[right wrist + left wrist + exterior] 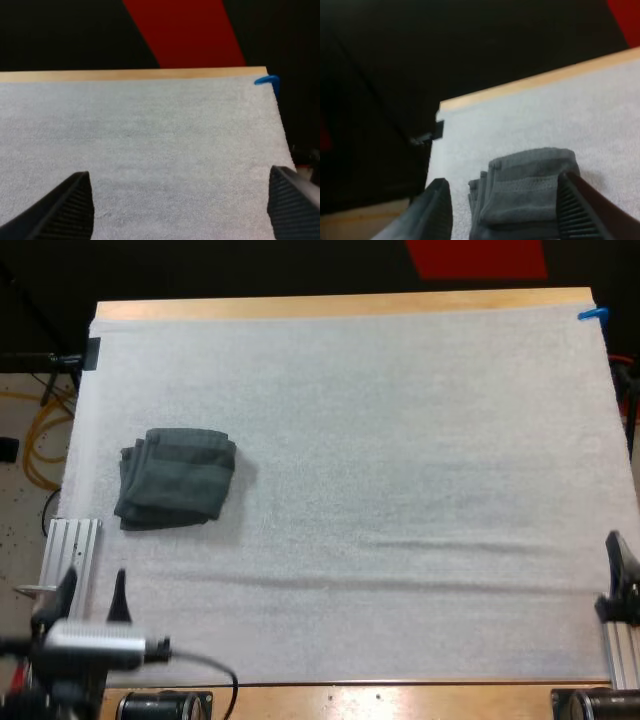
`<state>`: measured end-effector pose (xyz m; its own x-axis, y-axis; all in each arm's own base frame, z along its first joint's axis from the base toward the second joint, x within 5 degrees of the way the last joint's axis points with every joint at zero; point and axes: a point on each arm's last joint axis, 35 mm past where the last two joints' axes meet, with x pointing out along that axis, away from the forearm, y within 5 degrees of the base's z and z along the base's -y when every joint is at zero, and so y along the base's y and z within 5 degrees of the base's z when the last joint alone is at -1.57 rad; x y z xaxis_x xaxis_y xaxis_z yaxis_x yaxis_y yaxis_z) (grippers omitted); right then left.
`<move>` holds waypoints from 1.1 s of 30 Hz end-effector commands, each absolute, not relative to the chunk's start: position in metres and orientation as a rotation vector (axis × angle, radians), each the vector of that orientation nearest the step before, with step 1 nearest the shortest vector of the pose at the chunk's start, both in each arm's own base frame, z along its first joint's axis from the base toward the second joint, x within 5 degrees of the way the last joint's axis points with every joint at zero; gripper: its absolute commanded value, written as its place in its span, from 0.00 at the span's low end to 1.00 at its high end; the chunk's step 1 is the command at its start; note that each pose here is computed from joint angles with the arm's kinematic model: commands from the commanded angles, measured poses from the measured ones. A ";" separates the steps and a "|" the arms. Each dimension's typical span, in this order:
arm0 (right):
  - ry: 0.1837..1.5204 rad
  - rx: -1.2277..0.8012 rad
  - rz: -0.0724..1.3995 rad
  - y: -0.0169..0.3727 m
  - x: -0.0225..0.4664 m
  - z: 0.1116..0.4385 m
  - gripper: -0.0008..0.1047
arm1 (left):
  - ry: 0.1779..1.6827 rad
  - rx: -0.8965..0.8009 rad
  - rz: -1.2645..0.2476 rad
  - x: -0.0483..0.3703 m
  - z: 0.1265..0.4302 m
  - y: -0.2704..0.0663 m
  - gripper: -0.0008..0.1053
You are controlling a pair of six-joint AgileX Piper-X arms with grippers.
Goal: Pick towel from pile fold and stack
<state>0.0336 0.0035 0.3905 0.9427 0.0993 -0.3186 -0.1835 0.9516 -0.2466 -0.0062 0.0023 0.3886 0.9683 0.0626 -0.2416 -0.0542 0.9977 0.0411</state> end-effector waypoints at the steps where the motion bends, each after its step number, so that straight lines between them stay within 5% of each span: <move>1: 0.275 -0.291 0.145 0.003 0.024 0.387 0.67 | 0.220 0.030 0.070 -0.018 0.385 0.003 0.44; 8: 0.170 -0.280 0.128 0.003 -0.009 0.360 0.67 | 0.327 0.041 0.069 -0.041 0.363 0.003 0.44; 17: 0.248 -0.207 0.152 0.004 0.010 0.334 0.67 | 0.541 0.062 0.129 -0.051 0.342 0.005 0.44; 33: 0.210 -0.217 0.151 0.004 0.025 0.323 0.67 | 0.292 0.013 0.117 0.005 0.334 0.004 0.44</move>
